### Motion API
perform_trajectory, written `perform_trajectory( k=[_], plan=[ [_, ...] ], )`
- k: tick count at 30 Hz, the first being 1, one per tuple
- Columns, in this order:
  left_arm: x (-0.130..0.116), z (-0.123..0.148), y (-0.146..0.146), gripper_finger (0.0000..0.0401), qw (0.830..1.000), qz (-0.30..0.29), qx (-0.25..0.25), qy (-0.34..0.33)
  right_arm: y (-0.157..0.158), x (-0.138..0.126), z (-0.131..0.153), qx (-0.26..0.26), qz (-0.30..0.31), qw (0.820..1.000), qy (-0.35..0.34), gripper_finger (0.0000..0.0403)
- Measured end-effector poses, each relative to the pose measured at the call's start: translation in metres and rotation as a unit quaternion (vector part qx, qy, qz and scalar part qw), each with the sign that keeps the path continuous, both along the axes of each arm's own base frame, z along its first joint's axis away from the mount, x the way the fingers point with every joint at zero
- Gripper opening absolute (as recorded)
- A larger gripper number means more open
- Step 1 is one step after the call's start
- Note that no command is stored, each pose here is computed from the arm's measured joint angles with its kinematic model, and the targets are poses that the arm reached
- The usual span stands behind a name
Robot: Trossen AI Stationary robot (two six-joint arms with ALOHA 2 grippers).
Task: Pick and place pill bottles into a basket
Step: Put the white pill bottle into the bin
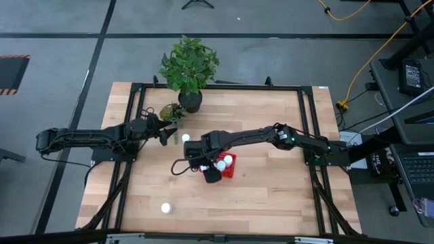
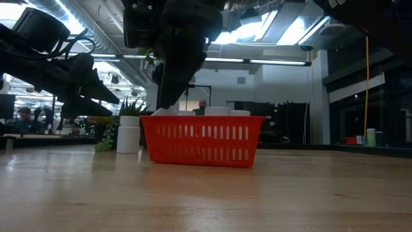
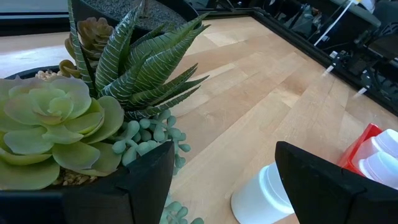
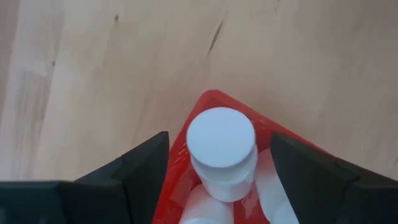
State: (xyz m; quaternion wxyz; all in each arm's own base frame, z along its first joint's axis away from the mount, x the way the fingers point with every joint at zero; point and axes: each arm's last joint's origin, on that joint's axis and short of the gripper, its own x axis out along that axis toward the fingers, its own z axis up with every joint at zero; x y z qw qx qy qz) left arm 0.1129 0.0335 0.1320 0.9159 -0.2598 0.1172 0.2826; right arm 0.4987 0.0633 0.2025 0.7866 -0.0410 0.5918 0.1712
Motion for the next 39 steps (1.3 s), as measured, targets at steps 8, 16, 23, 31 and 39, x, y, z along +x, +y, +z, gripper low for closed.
perform_trajectory(
  k=[8, 16, 23, 31, 39],
  plan=[
    [0.0000, 0.0000, 0.0000, 0.0271, 1.000, 0.000, 0.000, 0.000, -0.0003, 0.0000, 0.0000, 0.000, 0.002, 1.000, 0.000, 0.0213],
    [0.0000, 0.0000, 0.0000, 0.0271, 1.000, 0.000, 0.000, 0.000, -0.0006, -0.0001, 0.0002, -0.002, 0.010, 1.000, -0.002, 0.0206],
    [0.0000, 0.0000, 0.0000, 0.0271, 1.000, 0.000, 0.000, 0.000, -0.0006, -0.0001, 0.0003, -0.002, 0.011, 1.000, -0.003, 0.0169],
    [0.0000, 0.0000, 0.0000, 0.0271, 1.000, 0.000, 0.000, 0.000, -0.0006, -0.0002, 0.0003, -0.002, 0.011, 1.000, -0.002, 0.0160],
    [0.0000, 0.0000, 0.0000, 0.0271, 1.000, 0.000, 0.000, 0.000, -0.0006, -0.0002, 0.0003, -0.002, 0.012, 1.000, -0.002, 0.0166]
  ],
)
